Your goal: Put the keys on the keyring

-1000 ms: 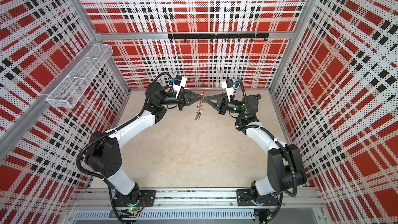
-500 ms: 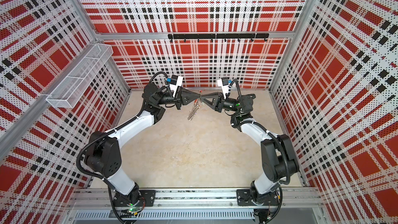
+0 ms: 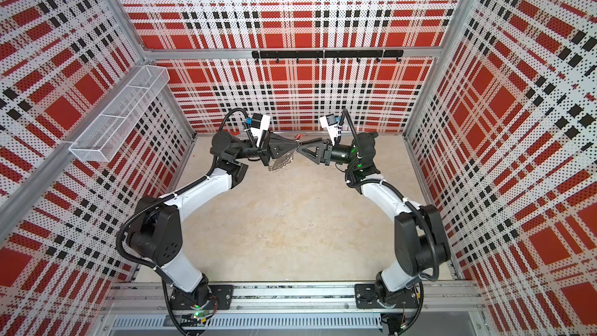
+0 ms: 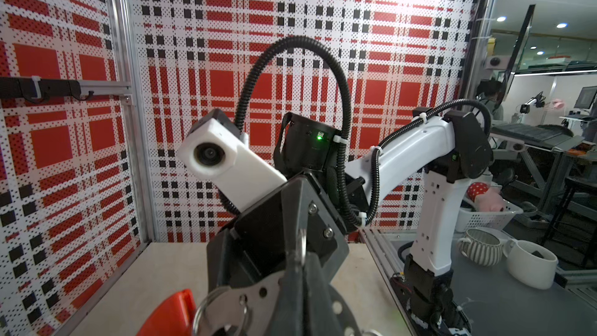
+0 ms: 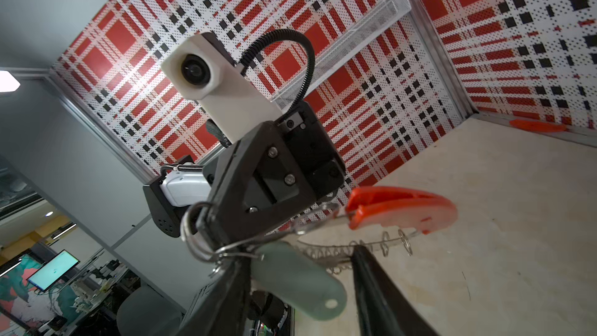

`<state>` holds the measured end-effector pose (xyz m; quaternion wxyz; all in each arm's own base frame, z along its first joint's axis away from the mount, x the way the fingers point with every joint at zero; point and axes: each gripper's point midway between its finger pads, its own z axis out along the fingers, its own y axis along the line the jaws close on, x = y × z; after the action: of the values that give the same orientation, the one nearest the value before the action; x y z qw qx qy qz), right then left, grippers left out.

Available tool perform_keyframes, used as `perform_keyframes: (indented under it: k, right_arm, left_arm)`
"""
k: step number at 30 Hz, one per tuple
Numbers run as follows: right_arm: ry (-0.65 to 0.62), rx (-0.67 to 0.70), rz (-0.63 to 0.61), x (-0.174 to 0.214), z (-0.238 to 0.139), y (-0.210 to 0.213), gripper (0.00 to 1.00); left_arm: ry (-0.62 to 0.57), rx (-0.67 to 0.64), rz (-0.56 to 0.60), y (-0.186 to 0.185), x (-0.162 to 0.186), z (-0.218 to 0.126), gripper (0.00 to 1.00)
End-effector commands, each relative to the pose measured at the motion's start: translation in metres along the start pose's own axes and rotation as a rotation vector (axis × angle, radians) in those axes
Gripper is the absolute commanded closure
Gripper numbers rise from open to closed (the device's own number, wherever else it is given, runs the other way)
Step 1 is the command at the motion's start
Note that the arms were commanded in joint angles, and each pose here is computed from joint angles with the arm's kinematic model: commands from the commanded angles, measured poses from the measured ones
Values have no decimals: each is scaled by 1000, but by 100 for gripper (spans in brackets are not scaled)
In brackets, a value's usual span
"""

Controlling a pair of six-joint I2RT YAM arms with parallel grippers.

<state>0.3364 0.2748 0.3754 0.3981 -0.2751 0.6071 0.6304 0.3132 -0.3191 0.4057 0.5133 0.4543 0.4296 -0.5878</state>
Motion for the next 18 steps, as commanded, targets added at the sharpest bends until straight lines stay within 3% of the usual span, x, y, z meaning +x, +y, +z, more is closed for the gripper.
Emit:
perform_keyframes:
  k: [1, 6, 13, 16, 18]
  right_arm:
    - [20, 224, -156, -7, -11, 0, 40]
    - [24, 459, -352, -24, -38, 9, 36]
    - [12, 415, -432, -37, -33, 34, 43]
    - [18, 402, -433, -36, -30, 34, 51]
    - [23, 387, -433, -32, -28, 35, 66]
  left_arm:
    - [-6, 72, 3, -18, 1, 6, 100]
    - [-15, 60, -18, -13, 3, 6, 100]
    - [-26, 58, -25, -10, 1, 8, 100]
    - [-29, 57, -26, -11, -1, 9, 100]
    - [-30, 56, -26, -10, -1, 9, 100]
